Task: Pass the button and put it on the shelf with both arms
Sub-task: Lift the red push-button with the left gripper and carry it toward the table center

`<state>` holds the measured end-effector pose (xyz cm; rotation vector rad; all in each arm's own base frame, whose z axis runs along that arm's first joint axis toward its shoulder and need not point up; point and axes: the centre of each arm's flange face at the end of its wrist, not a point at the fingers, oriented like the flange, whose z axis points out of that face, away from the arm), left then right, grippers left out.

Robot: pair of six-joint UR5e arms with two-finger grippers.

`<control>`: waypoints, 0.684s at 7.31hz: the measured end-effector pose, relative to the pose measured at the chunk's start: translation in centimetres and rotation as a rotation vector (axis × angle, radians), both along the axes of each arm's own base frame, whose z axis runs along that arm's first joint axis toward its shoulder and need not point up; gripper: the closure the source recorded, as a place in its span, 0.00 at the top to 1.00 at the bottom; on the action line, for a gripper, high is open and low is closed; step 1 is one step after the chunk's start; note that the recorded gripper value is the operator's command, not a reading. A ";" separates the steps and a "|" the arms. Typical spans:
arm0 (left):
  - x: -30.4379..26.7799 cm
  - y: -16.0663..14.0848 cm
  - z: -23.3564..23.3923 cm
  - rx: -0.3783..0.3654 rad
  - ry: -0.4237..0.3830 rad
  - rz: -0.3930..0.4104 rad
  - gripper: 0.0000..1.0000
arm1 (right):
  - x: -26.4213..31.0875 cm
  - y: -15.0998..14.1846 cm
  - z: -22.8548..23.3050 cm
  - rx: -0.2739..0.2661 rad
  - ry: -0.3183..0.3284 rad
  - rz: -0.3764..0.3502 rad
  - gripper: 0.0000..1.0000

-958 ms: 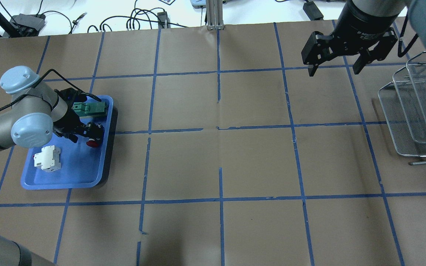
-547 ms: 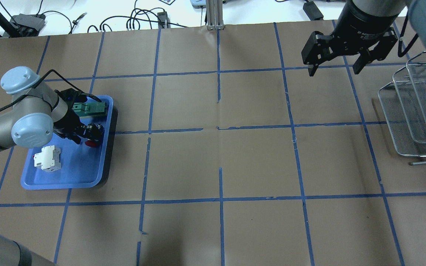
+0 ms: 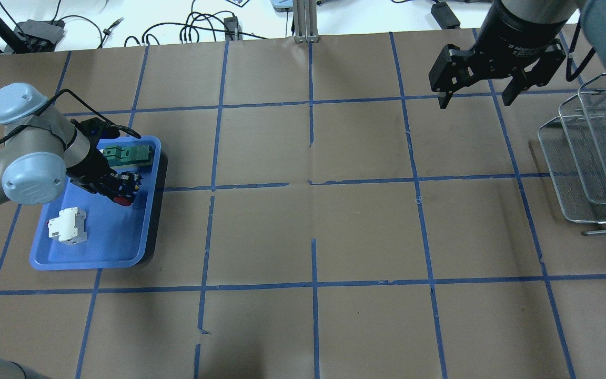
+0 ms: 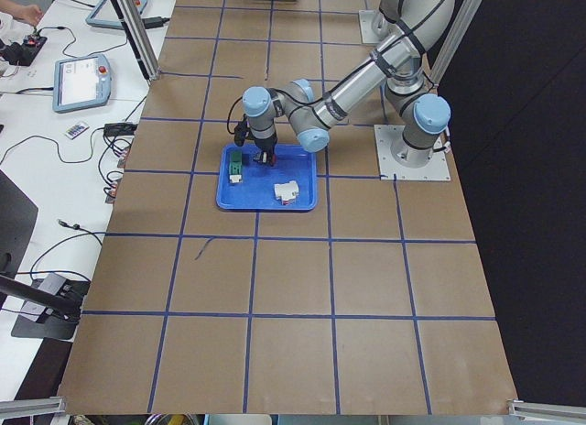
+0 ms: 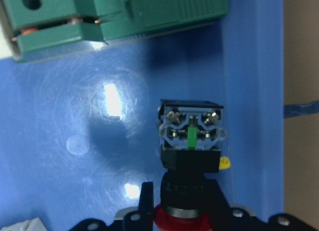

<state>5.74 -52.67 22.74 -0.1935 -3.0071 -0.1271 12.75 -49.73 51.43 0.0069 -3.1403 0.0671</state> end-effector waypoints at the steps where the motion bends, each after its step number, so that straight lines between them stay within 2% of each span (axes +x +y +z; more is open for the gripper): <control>1: -1.9 0.7 2.4 -0.004 0.089 0.005 0.00 | 0.0 0.0 0.0 0.000 0.000 0.000 1.00; 3: -9.0 1.7 7.6 -0.003 0.299 0.055 0.00 | 0.0 0.0 0.0 0.000 0.000 0.000 1.00; 5: -19.3 3.0 10.8 0.060 0.554 0.164 0.00 | 0.0 0.0 0.0 0.000 0.000 0.000 1.00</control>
